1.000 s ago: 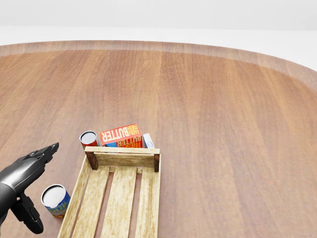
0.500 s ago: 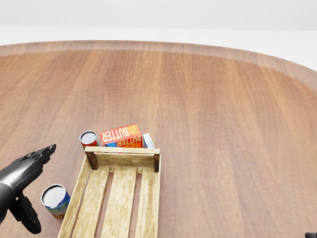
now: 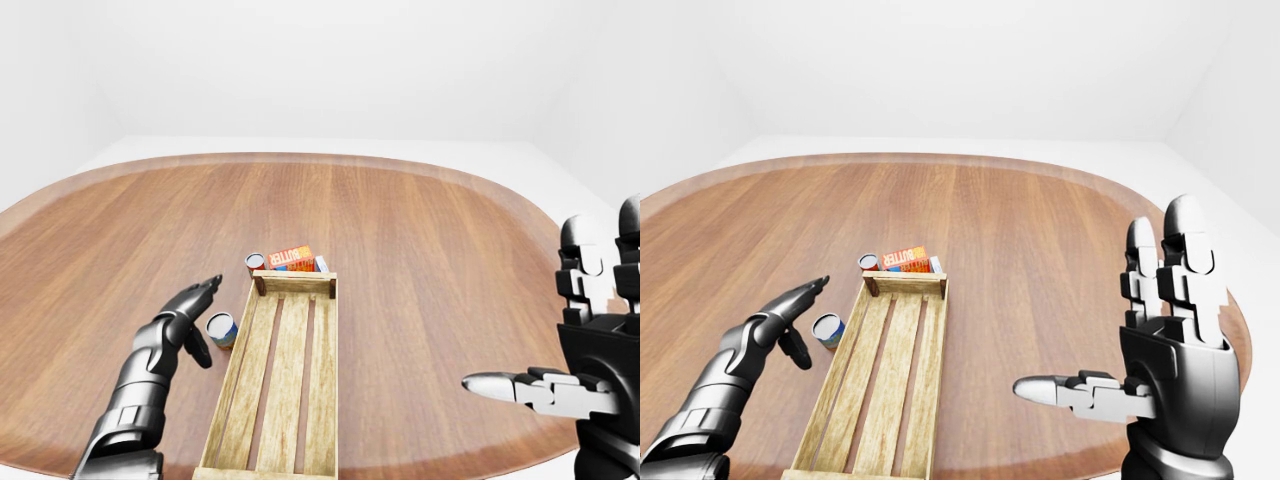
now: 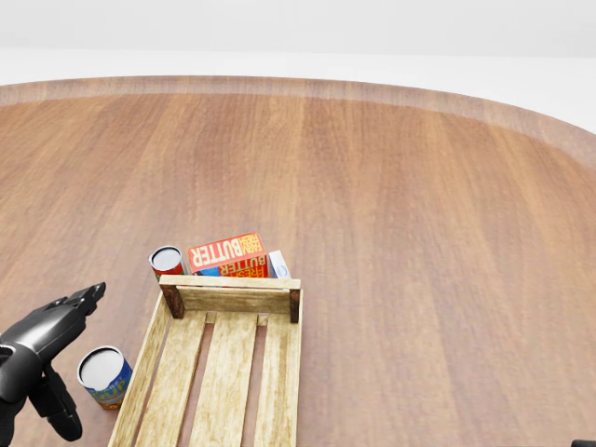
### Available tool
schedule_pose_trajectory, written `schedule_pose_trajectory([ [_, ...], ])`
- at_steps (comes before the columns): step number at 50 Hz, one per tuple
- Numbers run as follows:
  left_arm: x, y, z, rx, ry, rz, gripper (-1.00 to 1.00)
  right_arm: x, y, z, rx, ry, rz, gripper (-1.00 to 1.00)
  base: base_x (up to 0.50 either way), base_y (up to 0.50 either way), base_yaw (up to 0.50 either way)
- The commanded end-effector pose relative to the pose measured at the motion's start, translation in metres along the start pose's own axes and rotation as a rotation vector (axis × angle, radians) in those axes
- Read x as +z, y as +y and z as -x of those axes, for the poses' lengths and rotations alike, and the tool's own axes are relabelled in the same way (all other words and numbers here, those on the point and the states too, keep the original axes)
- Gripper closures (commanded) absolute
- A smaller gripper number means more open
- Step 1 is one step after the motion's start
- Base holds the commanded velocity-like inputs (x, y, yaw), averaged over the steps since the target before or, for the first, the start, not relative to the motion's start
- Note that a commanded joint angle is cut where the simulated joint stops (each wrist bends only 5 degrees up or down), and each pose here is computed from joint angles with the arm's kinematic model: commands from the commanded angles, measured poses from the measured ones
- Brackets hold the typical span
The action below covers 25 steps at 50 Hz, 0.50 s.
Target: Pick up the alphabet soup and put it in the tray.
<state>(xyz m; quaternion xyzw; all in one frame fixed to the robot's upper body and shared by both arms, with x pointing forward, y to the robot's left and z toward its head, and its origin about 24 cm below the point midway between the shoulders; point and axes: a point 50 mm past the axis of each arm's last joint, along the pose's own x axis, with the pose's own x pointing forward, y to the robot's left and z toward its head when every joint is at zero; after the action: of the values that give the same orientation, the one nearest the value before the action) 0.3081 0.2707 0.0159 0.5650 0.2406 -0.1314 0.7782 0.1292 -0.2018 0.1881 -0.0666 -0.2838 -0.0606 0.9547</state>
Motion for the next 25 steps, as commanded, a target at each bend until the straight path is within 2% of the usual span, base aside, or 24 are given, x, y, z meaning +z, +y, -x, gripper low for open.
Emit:
schedule_pose_trajectory([
  [1, -0.0052, -0.0064, -0.0109, -0.028, 0.053, -0.002, -1.0, 0.0029, -0.0001, 0.0, 0.001, -0.013, 0.003, -1.0, 0.0, 0.0, 0.0],
  [25, -0.0064, -0.0093, -0.0195, -0.037, 0.1, -0.001, -1.0, -0.0018, 0.0036, 0.0001, 0.018, 0.009, -0.014, -1.0, 0.0, 0.0, 0.0],
])
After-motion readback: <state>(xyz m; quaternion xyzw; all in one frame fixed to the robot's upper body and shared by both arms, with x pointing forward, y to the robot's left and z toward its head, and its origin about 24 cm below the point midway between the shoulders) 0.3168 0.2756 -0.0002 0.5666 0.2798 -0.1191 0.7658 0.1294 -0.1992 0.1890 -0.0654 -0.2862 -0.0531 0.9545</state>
